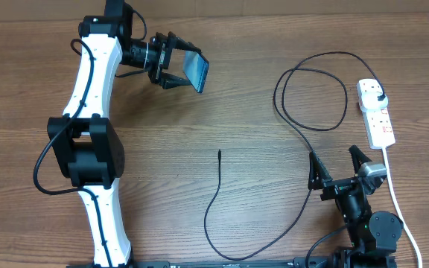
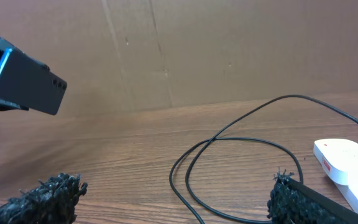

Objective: Plug charger to phone and switch on socket
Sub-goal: 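Lift the phone with the left gripper and tilt it upright, then hold the phone raised upright in the left gripper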

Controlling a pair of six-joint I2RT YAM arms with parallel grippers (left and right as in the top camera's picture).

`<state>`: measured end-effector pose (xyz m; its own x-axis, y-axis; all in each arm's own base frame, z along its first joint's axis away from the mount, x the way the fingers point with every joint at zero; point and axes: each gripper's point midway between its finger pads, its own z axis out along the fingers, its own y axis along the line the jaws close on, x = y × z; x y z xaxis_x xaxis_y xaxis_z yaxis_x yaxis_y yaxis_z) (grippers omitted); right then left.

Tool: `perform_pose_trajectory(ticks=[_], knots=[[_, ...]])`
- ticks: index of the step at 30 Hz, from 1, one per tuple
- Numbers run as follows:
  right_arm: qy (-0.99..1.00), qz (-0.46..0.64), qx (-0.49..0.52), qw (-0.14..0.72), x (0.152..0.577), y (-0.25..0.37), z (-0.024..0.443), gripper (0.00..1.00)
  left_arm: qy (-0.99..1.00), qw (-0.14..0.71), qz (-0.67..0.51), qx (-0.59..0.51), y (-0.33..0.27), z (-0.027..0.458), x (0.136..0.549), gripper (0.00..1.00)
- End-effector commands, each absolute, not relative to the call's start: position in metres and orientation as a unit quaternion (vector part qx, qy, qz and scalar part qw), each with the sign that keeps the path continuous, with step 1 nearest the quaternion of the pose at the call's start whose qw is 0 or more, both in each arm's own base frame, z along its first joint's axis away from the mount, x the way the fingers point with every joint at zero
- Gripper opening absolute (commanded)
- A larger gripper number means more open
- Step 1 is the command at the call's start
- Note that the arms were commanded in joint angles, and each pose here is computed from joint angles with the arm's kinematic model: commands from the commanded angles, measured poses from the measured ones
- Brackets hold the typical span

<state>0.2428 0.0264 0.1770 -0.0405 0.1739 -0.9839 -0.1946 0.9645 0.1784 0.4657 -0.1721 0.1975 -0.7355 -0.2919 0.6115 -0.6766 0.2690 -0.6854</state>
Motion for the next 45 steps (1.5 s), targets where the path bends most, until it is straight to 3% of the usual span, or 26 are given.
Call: perform_pose_trajectory(ticks=[1,45], knots=[[0.707,0.132,-0.01,0.695,0.2427,0.027,0.1758,1.0,-0.731,0.216,0.583,0.28,-0.1824,0.2344,0.4624,0.04],[0.707,0.132,-0.01,0.695,0.2427,0.027,0.1758,1.0,-0.732,0.222,0.575,0.291,-0.1818,0.2319,0.4607,0.04]])
